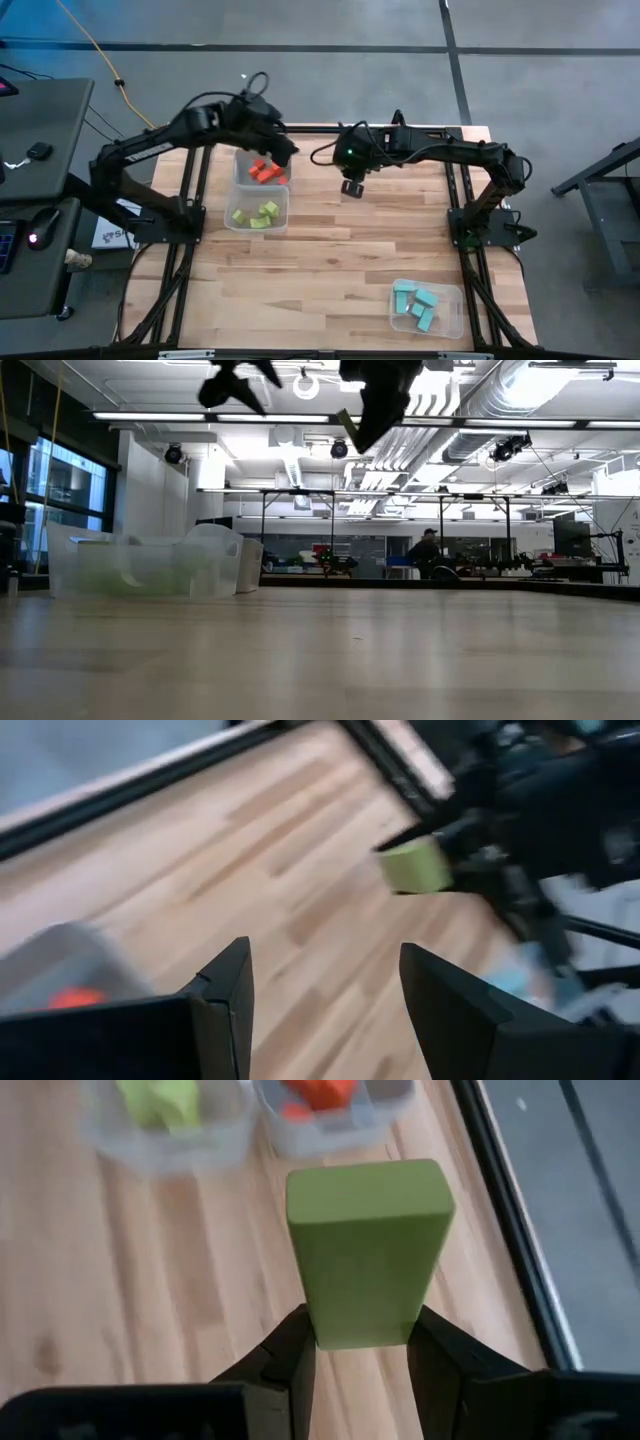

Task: Sort & place blocks by color
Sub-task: Put the green block into the top transparent bin

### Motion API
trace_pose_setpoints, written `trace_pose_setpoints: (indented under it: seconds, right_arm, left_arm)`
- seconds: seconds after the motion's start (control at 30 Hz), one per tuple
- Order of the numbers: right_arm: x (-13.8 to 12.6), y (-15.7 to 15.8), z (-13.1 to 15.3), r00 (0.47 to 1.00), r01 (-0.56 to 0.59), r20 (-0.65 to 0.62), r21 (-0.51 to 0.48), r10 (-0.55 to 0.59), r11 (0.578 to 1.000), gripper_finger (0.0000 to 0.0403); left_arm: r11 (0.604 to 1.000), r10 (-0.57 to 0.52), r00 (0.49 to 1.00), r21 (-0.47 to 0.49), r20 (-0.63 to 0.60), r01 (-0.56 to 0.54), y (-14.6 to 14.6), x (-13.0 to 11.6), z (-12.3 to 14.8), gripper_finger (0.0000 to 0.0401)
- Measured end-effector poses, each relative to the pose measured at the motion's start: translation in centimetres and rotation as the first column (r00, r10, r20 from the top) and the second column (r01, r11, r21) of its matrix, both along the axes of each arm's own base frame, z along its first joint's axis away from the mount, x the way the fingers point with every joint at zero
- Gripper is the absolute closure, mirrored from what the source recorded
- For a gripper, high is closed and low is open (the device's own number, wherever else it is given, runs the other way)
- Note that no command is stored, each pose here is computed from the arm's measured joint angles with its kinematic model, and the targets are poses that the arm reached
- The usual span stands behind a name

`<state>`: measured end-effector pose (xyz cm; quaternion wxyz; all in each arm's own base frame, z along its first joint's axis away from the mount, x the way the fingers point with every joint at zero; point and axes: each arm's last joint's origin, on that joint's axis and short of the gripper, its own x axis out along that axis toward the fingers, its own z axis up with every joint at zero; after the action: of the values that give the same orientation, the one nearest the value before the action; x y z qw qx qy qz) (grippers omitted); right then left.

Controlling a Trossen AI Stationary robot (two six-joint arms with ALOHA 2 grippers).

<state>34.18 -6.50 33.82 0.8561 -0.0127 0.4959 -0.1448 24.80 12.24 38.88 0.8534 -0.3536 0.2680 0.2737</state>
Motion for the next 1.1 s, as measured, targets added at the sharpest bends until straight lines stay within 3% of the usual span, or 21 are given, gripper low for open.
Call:
trace_pose_setpoints:
  seconds: [0.27, 0.57, 0.83, 1.1]
  right_arm:
    - [2.0, 0.2, 1.4, 0.962, -0.017, 0.274, 0.089, -0.008, 0.996, 0.0304]
    - [5.4, 1.1, 2.5, 0.804, -0.053, 0.587, 0.232, -0.096, 0.971, 0.0304]
    - [9.0, 2.5, 0.1, 0.734, -0.08, 0.662, 0.305, -0.151, 0.949, 0.0304]
    - [12.9, 3.8, -5.6, 0.744, -0.074, 0.64, 0.361, -0.189, 0.93, 0.0304]
  left_arm:
    - [0.987, 0.146, 0.983, 0.084, -0.112, -0.137, -0.5, -5.1, 1.5, 0.0227]
    - [0.985, 0.076, 0.99, 0.16, -0.116, -0.057, -1.9, -7.5, 2.7, 0.0227]
    - [0.982, 0.068, 0.992, 0.181, -0.104, -0.049, -3.1, -9.6, 3.5, 0.0227]
    - [0.985, 0.037, 0.999, 0.17, -0.033, -0.031, -4.2, -11.1, 4.4, 0.0227]
